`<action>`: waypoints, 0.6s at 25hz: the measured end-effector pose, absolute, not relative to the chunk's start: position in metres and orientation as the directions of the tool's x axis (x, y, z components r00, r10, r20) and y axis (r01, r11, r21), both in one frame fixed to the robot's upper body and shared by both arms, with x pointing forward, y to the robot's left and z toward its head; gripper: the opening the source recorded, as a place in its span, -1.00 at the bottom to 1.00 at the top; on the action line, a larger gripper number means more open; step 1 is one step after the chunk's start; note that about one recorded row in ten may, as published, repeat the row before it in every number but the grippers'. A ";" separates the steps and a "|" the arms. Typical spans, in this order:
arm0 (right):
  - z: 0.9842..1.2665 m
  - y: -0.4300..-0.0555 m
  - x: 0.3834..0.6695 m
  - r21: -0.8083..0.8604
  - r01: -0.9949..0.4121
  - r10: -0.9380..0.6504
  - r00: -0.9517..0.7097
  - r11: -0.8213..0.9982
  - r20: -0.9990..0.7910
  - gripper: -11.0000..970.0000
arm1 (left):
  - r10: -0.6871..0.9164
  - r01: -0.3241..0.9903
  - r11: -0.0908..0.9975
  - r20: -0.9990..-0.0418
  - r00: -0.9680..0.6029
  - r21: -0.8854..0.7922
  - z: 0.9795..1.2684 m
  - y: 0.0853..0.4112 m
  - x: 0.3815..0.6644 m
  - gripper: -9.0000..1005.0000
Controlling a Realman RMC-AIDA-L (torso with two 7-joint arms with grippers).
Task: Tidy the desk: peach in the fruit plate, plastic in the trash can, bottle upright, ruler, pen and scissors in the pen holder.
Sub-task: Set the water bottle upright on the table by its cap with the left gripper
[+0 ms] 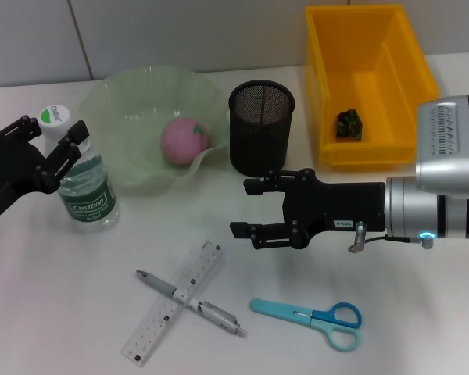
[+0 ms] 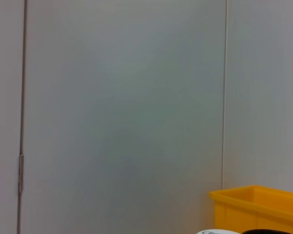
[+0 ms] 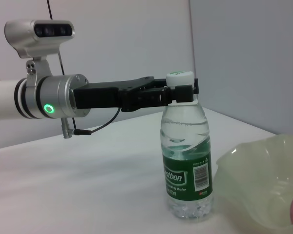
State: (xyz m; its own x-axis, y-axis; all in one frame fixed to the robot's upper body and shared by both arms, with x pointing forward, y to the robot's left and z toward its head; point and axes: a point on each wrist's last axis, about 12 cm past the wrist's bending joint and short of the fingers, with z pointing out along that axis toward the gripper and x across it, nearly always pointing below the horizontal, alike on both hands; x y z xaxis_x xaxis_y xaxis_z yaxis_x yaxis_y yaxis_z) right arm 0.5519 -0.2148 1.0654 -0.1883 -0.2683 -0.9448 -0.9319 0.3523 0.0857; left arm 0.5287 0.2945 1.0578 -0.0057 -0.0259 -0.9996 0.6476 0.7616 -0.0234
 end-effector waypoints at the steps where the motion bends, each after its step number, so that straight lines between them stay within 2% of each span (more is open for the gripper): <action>1: 1.065 -0.215 0.552 0.085 -0.932 -0.268 -0.188 0.352 -0.945 0.57 | -0.027 0.647 0.762 -1.000 -0.005 -0.024 1.058 0.295 0.529 -0.09; 15: 1.066 -0.214 0.554 0.080 -0.931 -0.272 -0.185 0.357 -0.944 0.57 | -0.026 0.649 0.760 -1.000 -0.008 -0.025 1.057 0.294 0.529 -0.09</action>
